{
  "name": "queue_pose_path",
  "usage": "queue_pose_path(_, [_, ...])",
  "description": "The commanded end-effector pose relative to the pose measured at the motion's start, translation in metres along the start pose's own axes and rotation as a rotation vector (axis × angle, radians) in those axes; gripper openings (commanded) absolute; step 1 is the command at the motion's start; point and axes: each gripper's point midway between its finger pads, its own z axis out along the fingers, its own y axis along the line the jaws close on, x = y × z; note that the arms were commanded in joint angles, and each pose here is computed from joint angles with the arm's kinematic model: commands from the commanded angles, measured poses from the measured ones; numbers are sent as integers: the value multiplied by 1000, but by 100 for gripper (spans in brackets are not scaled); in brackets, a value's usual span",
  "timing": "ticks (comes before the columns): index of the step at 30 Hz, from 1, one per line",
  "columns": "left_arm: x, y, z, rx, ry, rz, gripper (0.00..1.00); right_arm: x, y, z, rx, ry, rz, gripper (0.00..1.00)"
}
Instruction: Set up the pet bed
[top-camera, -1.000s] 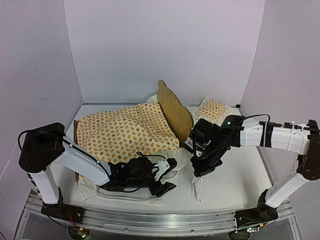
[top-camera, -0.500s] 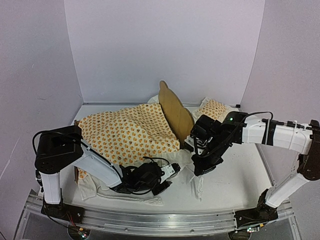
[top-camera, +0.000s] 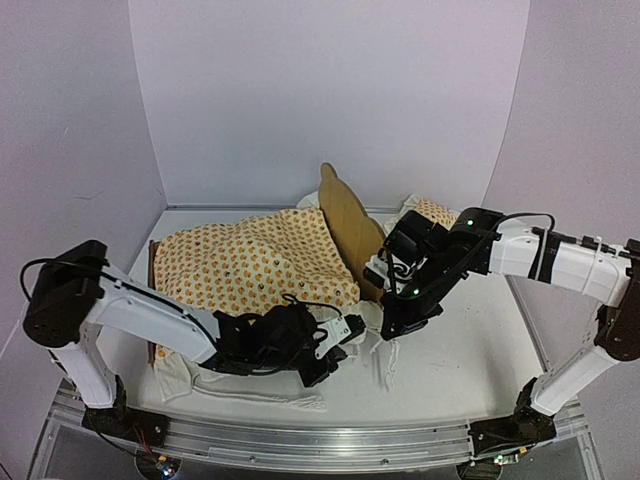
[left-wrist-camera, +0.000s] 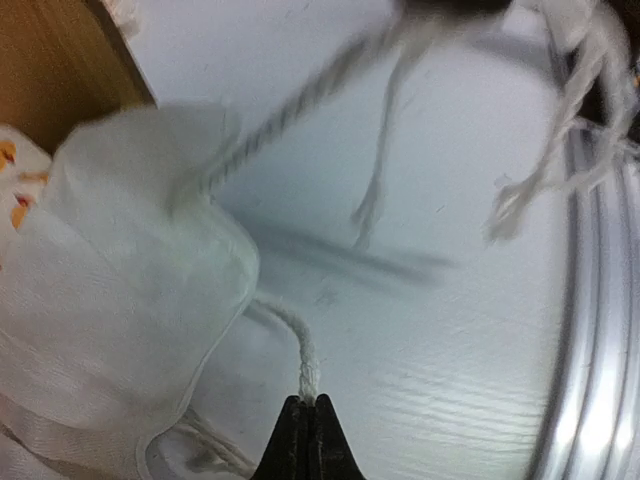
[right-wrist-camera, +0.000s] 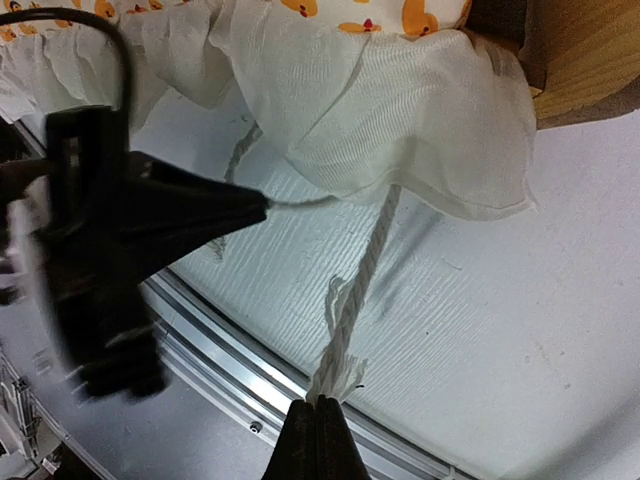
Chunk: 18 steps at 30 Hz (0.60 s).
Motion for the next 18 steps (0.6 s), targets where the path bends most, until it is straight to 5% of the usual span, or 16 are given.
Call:
queue_pose_path(1, [-75, -37, -59, 307, -201, -118, 0, 11, 21, -25, -110, 32, -9, 0])
queue_pose_path(12, [-50, -45, -42, 432, -138, -227, 1, 40, 23, -13, -192, 206, 80, 0])
queue_pose_path(15, [-44, -46, -37, 444, -142, -249, 29, 19, 23, -4, -198, 122, 153, 0])
queue_pose_path(17, [-46, -47, -44, 456, -158, -255, 69, 4, 25, 4, -221, 61, 212, 0])
queue_pose_path(18, [-49, -47, -49, 462, -170, -259, 80, -3, 27, 9, -242, 35, 247, 0])
